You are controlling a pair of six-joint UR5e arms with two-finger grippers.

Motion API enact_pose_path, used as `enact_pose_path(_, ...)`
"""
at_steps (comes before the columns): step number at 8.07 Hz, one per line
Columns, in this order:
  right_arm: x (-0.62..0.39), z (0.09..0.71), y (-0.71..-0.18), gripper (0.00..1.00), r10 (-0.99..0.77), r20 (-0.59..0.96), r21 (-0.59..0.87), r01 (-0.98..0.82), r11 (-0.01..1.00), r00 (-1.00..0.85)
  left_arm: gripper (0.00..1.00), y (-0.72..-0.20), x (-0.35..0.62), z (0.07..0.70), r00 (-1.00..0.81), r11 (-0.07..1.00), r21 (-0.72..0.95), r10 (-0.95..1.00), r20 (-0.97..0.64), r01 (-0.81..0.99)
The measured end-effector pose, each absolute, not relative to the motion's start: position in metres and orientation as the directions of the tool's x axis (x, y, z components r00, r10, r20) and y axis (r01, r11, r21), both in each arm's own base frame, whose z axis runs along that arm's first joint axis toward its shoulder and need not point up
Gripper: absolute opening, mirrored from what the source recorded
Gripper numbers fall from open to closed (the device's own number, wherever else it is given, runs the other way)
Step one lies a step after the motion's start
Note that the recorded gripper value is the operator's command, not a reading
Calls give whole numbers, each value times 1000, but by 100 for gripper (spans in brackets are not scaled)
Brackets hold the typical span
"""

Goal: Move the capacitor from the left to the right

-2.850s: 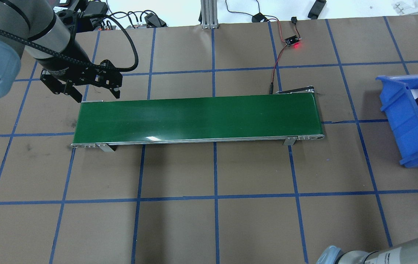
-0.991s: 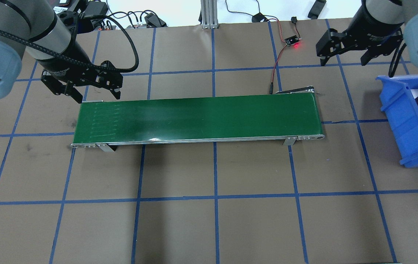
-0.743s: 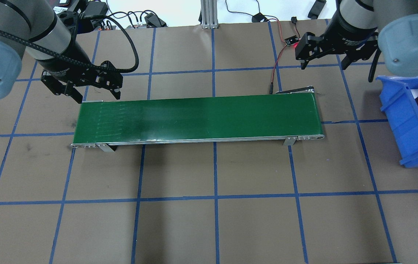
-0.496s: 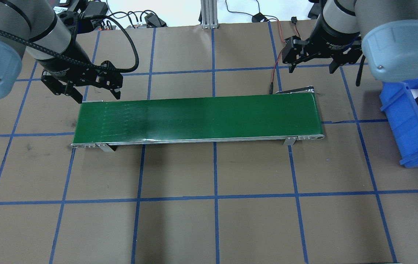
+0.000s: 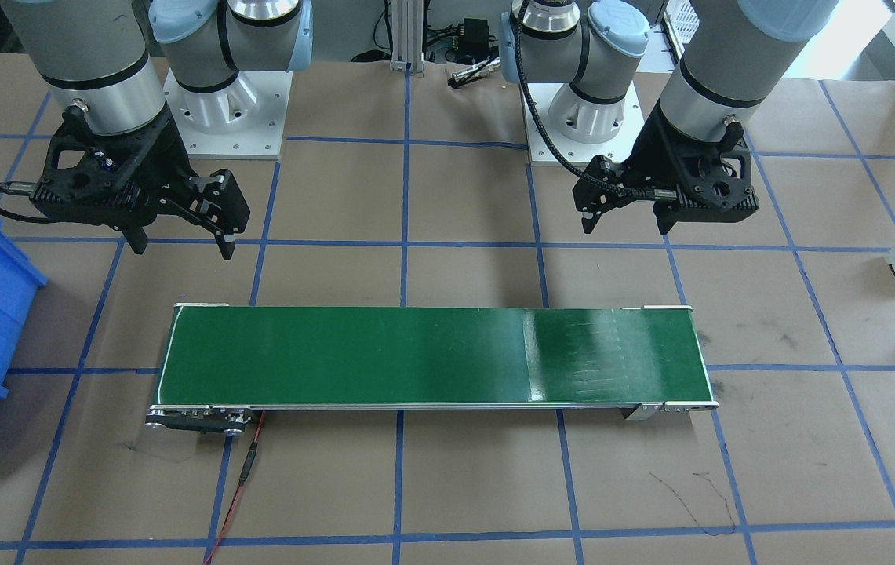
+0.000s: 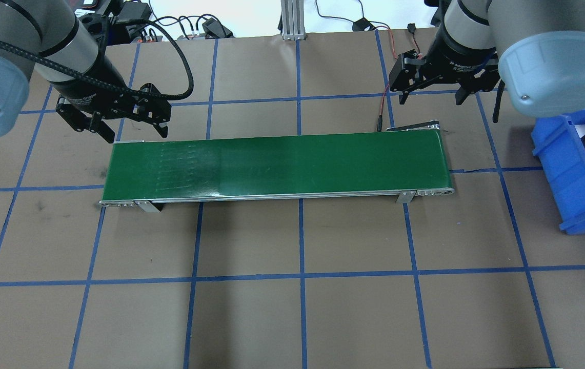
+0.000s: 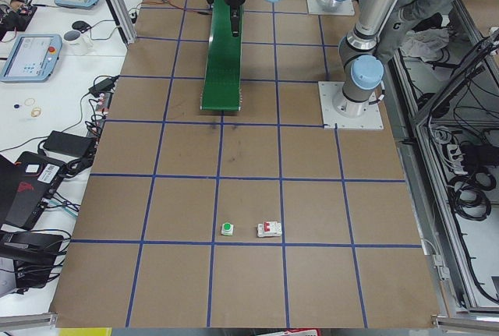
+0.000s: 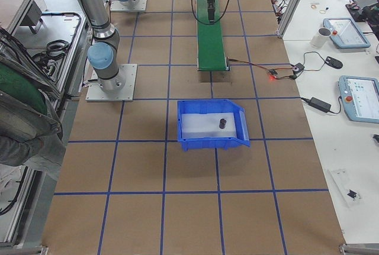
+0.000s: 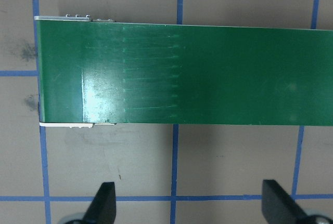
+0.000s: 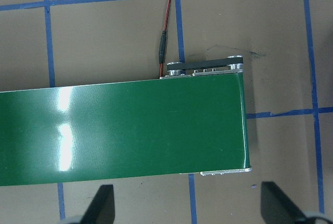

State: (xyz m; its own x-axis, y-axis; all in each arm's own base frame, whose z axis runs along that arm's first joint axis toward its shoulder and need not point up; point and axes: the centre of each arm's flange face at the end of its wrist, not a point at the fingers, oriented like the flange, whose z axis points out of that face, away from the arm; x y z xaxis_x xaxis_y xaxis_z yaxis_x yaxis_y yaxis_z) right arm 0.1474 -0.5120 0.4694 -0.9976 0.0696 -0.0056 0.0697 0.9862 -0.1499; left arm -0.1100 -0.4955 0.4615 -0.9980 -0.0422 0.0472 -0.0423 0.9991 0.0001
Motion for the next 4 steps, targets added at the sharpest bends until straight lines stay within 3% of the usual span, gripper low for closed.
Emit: enact_pose_path(4, 147, 469, -512, 100, 70, -4, -149, 69, 986, -998, 100, -495, -110, 463, -998, 999, -2, -42, 46, -42)
